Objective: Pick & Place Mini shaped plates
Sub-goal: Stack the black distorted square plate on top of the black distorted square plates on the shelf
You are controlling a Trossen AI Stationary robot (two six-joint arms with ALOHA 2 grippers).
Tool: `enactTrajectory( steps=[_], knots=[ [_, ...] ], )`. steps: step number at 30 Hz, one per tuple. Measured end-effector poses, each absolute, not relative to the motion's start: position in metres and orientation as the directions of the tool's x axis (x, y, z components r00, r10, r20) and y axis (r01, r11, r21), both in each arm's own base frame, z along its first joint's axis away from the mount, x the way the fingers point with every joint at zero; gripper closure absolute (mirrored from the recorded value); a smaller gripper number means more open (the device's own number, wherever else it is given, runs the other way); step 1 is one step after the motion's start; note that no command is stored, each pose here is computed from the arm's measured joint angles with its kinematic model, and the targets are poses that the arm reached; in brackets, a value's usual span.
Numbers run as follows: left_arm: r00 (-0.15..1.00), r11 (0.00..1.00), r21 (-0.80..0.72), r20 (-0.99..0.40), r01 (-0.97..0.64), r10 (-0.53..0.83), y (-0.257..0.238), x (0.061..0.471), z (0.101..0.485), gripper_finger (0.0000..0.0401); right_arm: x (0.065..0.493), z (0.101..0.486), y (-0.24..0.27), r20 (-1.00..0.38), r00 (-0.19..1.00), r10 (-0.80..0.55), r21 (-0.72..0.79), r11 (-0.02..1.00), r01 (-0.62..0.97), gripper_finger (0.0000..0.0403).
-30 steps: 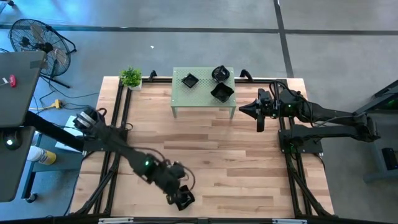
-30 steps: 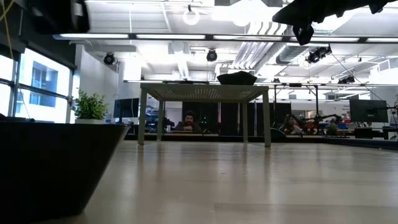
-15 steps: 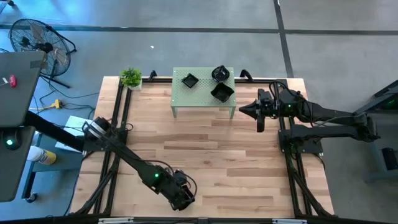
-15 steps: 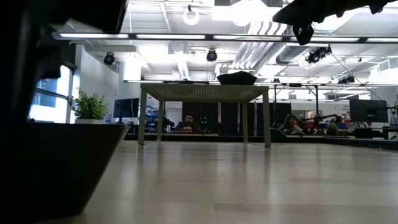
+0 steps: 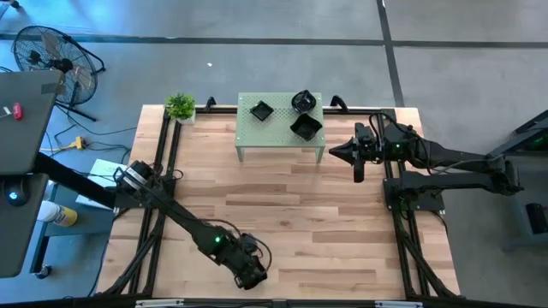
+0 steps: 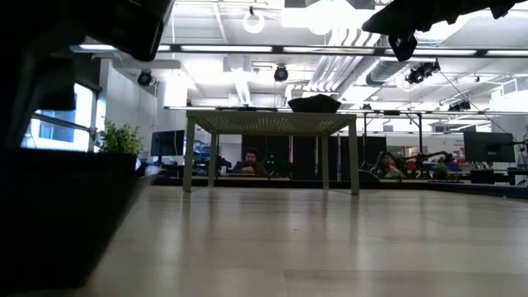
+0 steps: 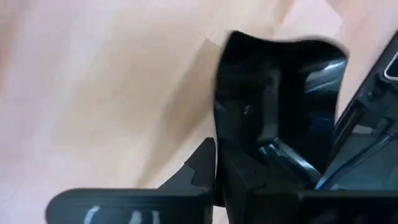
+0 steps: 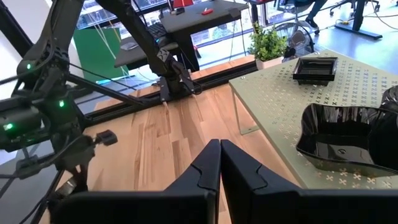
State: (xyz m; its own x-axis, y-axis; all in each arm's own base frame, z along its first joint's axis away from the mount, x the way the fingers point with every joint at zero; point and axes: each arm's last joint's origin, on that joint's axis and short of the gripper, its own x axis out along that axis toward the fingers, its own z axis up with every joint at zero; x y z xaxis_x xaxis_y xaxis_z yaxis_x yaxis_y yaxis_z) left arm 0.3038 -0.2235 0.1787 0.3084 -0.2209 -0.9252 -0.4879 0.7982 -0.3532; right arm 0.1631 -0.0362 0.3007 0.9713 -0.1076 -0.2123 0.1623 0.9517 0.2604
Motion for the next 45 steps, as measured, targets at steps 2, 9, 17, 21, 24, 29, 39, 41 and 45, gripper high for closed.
enactTrajectory(
  steps=[2,9,17,21,24,29,39,41,45],
  knots=[
    [0.302,0.794,-0.340,-0.931,-0.504,-0.206,-0.212,0.304,0.188,0.0389,0.163,0.301,-0.036,-0.212,0.971,-0.108,0.260,0.952,0.162,0.0396],
    [0.405,0.723,-0.353,-0.908,-0.594,-0.110,-0.146,0.319,0.229,0.0398,0.163,0.301,-0.036,-0.212,0.971,-0.108,0.254,0.954,0.161,0.0396],
    [0.581,0.532,-0.490,-0.814,-0.690,0.003,-0.078,0.361,0.218,0.0400,0.163,0.300,-0.036,-0.216,0.970,-0.107,0.269,0.949,0.165,0.0396],
    [0.650,0.429,-0.565,-0.757,-0.704,0.070,-0.057,0.378,0.202,0.0400,0.163,0.300,-0.036,-0.220,0.970,-0.107,0.274,0.947,0.167,0.0396],
    [0.641,0.370,-0.572,-0.762,-0.732,0.091,-0.048,0.386,0.186,0.0400,0.163,0.300,-0.036,-0.220,0.969,-0.107,0.279,0.945,0.168,0.0396],
    [0.616,0.317,-0.560,-0.780,-0.765,0.110,-0.048,0.390,0.171,0.0400,0.163,0.300,-0.036,-0.224,0.969,-0.107,0.279,0.945,0.169,0.0396],
    [0.575,0.333,-0.514,-0.811,-0.790,0.112,-0.044,0.383,0.182,0.0317,0.162,0.296,-0.036,-0.257,0.961,-0.104,0.320,0.929,0.187,0.0396],
    [0.553,0.370,-0.485,-0.827,-0.793,0.102,-0.043,0.379,0.189,0.0296,0.162,0.295,-0.034,-0.275,0.957,-0.097,0.349,0.917,0.193,0.0396],
    [0.579,0.515,-0.453,-0.808,-0.728,0.107,-0.044,0.364,0.220,0.0290,0.162,0.289,-0.024,-0.337,0.939,-0.074,0.379,0.902,0.207,0.0396]
  ],
)
